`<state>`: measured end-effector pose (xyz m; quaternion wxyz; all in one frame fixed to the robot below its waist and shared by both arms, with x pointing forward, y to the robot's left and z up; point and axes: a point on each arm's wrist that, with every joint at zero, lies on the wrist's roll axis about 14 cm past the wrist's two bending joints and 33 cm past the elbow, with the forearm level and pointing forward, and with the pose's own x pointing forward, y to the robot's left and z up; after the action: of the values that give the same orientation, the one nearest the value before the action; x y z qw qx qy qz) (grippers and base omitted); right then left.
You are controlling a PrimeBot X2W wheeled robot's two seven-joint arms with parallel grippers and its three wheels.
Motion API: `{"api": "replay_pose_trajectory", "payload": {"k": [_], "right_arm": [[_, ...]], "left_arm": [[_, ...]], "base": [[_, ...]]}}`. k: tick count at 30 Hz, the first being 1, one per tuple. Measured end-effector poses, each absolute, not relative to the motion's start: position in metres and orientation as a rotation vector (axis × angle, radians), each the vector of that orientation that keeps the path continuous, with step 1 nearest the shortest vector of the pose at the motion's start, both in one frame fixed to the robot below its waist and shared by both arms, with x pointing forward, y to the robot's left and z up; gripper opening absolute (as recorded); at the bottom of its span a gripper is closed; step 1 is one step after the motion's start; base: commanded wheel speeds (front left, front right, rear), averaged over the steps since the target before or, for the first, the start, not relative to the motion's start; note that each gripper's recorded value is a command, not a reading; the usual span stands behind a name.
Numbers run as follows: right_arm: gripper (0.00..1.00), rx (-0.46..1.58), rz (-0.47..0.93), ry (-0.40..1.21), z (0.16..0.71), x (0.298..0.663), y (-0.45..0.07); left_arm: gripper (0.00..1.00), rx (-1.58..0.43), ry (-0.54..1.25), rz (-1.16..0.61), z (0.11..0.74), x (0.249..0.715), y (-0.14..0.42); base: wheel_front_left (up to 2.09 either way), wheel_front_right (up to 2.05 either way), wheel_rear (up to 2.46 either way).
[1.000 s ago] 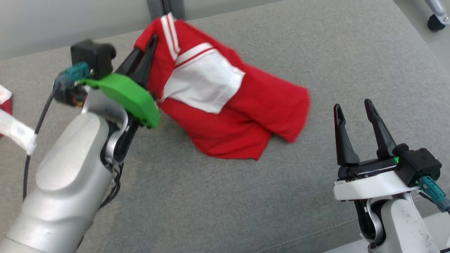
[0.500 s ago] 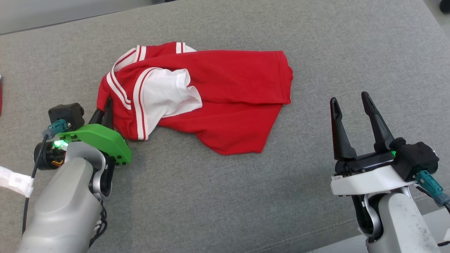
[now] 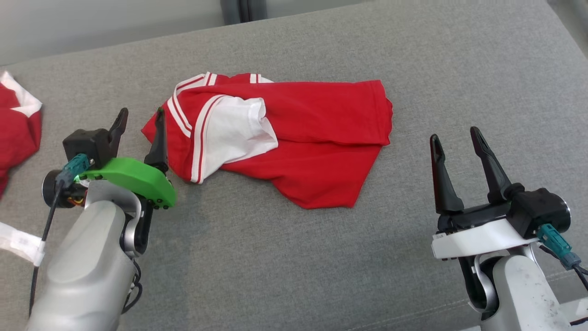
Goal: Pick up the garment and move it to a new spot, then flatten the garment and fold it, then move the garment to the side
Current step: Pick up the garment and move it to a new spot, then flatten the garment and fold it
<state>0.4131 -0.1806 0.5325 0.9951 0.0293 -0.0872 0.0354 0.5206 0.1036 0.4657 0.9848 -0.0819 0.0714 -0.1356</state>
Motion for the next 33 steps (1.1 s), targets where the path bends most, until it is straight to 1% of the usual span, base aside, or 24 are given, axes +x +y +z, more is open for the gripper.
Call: {"api": "replay_pose_trajectory", "payload": {"k": [2, 9, 14, 21, 27, 33], "right_arm": [[1.0, 0.06, 0.076, -0.18, 0.535, 0.411, -0.179], [1.0, 0.065, 0.099, -0.194, 0.542, 0.4, -0.17], [1.0, 0.071, 0.119, -0.197, 0.544, 0.39, -0.163], [1.0, 0.079, 0.157, -0.184, 0.541, 0.381, -0.149], [1.0, 0.092, 0.192, -0.139, 0.527, 0.377, -0.137], [1.0, 0.1, 0.206, -0.094, 0.513, 0.374, -0.131]], "left_arm": [[1.0, -0.176, 0.107, -0.258, 0.476, 0.512, 0.108], [1.0, -0.208, 0.034, -0.185, 0.491, 0.461, 0.127], [1.0, -0.208, 0.005, -0.115, 0.493, 0.419, 0.146], [1.0, -0.238, -0.018, -0.007, 0.492, 0.371, 0.167], [1.0, -0.247, -0.024, 0.048, 0.49, 0.35, 0.178], [1.0, -0.25, -0.021, 0.06, 0.488, 0.345, 0.181]], "base": [[0.0, 0.0, 0.0], [0.0, 0.0, 0.0], [0.0, 0.0, 0.0], [0.0, 0.0, 0.0], [0.0, 0.0, 0.0], [0.0, 0.0, 0.0]]}}
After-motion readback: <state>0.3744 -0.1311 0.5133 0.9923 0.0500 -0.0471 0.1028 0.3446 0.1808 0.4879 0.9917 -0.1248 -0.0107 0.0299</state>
